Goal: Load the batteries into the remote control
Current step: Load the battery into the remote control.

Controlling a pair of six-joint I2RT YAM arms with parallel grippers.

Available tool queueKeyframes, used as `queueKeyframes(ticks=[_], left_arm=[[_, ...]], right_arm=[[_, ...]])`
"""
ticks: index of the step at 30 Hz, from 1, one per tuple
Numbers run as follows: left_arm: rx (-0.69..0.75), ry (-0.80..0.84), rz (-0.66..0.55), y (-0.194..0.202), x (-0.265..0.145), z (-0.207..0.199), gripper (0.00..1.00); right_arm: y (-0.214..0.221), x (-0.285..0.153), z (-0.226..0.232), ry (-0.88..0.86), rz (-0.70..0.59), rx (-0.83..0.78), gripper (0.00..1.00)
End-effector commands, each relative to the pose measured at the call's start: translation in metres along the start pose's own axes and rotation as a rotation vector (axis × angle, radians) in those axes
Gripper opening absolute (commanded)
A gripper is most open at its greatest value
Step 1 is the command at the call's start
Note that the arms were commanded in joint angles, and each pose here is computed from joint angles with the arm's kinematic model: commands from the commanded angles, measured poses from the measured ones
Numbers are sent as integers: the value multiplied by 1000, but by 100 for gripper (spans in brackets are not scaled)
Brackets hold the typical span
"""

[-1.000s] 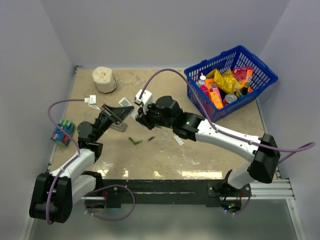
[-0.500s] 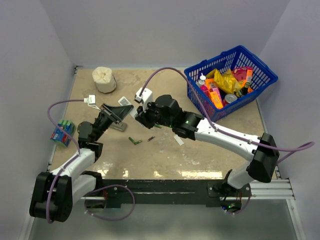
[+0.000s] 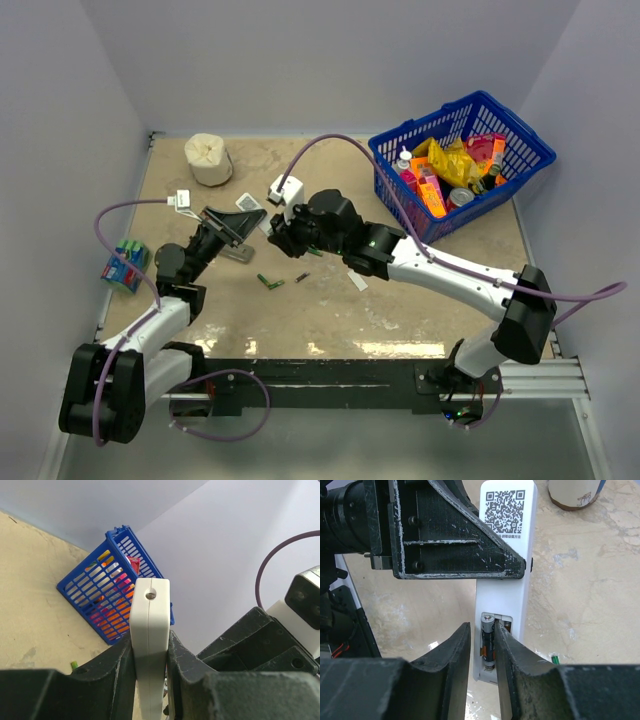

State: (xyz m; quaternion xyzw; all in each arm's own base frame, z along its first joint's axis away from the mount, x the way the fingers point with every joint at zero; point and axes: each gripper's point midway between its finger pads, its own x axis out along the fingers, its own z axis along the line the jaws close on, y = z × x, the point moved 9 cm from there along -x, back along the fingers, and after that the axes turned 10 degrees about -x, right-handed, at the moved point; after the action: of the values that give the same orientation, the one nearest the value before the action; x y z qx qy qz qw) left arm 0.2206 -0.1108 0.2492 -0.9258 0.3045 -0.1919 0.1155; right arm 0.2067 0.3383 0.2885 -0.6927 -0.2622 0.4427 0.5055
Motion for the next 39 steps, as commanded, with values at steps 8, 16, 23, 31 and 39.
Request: queueKeyframes(ticks=[8,16,23,31,39], left_arm=[[25,198,-18,-4,2,-36,0],[12,202,-17,-2,1,-34,0],[9,197,-16,-3,2,-33,0],[2,181,-7,-2,2,-30,0],[1,178,6,-1,1,-30,0]], right_arm=[[9,-4,-5,68,78,-2,41],[1,-10,-8,86,59,-16,48],[-7,-15,-11,107,55,-23,47],[-17,-18,-14,90,135,-43,36],[-16,-14,-12,39,212,-48,20]])
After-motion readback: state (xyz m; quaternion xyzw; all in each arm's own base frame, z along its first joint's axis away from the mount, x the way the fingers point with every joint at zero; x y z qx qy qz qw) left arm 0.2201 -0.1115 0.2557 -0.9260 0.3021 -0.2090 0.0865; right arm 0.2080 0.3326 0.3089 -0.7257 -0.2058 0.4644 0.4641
